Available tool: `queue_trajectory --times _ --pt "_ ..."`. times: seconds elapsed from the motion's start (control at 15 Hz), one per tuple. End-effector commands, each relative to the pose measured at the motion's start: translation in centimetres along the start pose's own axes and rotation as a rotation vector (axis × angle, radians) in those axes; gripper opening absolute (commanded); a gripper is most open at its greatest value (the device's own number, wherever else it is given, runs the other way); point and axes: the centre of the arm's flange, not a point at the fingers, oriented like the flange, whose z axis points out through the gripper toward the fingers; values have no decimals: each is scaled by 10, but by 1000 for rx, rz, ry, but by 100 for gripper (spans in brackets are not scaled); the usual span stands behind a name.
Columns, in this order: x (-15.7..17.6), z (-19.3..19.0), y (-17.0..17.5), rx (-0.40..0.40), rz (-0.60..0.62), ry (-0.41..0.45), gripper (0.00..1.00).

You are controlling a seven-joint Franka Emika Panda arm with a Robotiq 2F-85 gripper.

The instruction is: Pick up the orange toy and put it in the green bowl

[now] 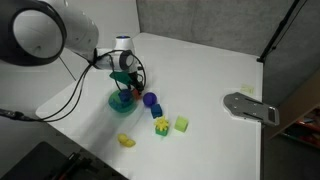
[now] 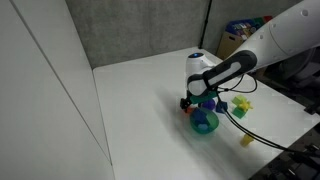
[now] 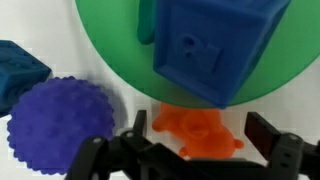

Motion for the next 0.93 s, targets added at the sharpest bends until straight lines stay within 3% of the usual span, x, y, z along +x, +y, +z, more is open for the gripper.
queue_trajectory --times 0.0,0.2,0.27,0.33,0.47,0.67,0.87 --pt "14 15 -4 -9 -8 -23 100" --pt "14 25 -6 -19 -12 -36 100" --pt "14 26 -6 -20 -15 -36 94" --pt "13 24 -8 -21 -16 -36 72" --pt "13 17 -12 -18 -21 -24 68" --pt "16 -12 -17 2 -18 17 43" --pt "20 -54 -21 16 -14 69 33"
